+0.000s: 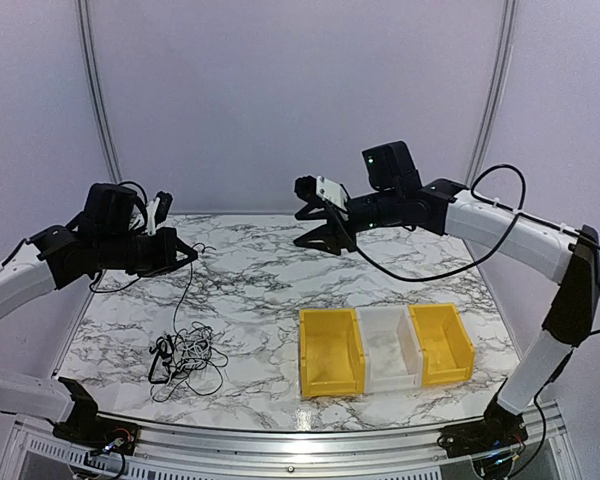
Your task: Untangle the cables
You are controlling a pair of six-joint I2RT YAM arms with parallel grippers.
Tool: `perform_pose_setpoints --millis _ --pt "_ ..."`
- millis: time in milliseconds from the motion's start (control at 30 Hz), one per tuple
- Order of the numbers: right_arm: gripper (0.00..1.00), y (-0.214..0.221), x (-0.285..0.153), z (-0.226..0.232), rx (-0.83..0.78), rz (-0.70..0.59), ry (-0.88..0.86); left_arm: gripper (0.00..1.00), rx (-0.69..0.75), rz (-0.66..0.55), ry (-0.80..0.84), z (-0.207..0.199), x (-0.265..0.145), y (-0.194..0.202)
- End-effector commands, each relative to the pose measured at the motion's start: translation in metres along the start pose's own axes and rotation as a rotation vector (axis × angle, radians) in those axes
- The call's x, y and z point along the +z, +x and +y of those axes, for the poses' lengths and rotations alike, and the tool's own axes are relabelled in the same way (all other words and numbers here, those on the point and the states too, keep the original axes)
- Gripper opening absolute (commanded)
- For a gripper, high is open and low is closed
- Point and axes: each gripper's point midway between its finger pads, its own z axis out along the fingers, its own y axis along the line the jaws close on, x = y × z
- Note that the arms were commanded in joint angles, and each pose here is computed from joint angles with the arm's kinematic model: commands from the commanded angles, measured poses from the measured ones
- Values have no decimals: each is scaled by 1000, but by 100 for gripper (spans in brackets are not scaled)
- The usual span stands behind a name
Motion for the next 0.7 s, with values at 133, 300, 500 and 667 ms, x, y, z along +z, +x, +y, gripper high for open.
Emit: perform_pose_setpoints --millis 133,300,500,667 --pt "57 -56 45 17 -95 -103 -105 0 88 -10 277 -68 -9 -18" --pt "58 -66 68 24 -64 -133 -118 0 109 -4 313 -82 -12 -16" --pt "56 -73 89 10 19 -154 -69 0 116 24 334 -88 -9 -7" --pt "51 -73 97 8 28 -157 -53 0 118 23 345 -93 -10 -6"
